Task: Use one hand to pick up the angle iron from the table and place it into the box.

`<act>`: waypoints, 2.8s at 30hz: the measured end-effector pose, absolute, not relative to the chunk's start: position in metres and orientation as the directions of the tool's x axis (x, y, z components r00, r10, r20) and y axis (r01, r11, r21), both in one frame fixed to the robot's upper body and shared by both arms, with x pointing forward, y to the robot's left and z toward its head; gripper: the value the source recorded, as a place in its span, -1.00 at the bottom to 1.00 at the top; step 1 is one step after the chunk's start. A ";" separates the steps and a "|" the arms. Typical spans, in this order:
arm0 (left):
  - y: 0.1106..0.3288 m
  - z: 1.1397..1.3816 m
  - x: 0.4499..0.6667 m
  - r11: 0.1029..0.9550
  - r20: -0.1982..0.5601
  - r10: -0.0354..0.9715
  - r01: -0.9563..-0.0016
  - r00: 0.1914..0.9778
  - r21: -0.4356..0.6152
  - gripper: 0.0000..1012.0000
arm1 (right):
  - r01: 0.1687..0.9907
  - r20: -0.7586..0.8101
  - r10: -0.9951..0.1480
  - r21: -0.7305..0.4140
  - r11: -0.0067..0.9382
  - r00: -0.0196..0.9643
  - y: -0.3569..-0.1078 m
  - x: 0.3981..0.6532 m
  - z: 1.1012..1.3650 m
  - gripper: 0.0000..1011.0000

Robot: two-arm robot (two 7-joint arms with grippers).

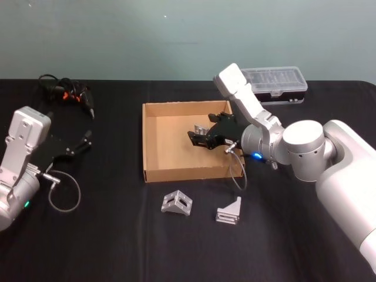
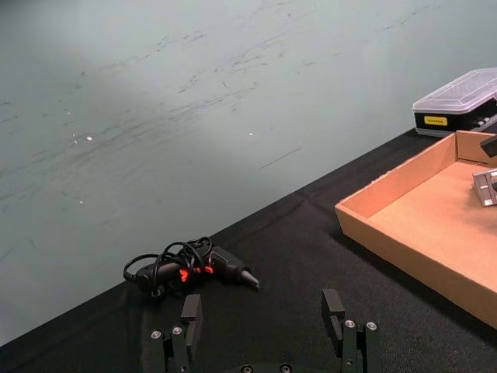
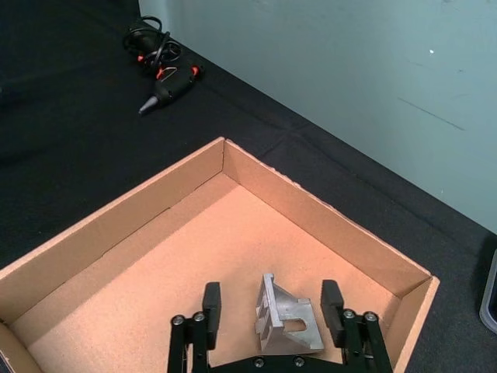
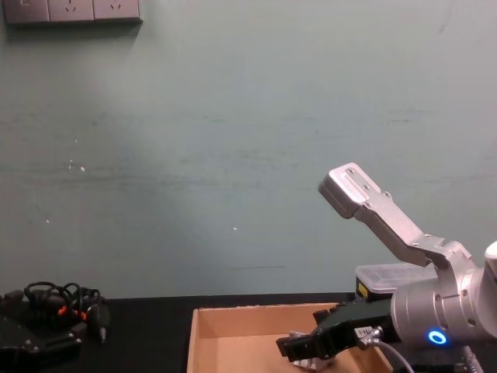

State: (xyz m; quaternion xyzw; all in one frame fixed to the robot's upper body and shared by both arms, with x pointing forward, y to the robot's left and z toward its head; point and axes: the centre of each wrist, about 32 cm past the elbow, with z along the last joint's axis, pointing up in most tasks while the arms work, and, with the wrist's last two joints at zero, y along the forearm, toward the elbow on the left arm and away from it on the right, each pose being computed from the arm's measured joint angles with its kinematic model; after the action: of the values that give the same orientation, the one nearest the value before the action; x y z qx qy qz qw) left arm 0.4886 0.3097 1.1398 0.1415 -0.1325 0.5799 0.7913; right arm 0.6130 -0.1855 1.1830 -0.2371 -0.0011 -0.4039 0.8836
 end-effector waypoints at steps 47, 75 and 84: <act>0.310 1.140 0.489 0.287 0.374 0.880 -0.955 0.292 0.070 1.00 | 0.682 0.071 -0.735 -0.442 0.583 0.674 -0.187 0.539 1.235 0.98; 0.310 1.140 0.489 0.287 0.374 0.880 -0.955 0.292 0.070 1.00 | 0.536 0.027 -0.692 -0.655 0.533 0.721 -0.210 0.463 1.261 0.98; 0.310 1.140 0.489 0.287 0.374 0.880 -0.955 0.292 0.070 1.00 | 0.509 0.009 -0.691 -0.683 0.524 0.723 -0.215 0.460 1.260 0.98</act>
State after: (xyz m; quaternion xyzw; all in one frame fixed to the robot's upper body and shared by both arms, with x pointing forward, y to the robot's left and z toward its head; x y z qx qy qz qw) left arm 0.4886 0.3097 1.1398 0.1415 -0.1325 0.5799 0.7913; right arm 0.4597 -0.2152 1.2603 -0.3422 0.1327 -0.3477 0.8628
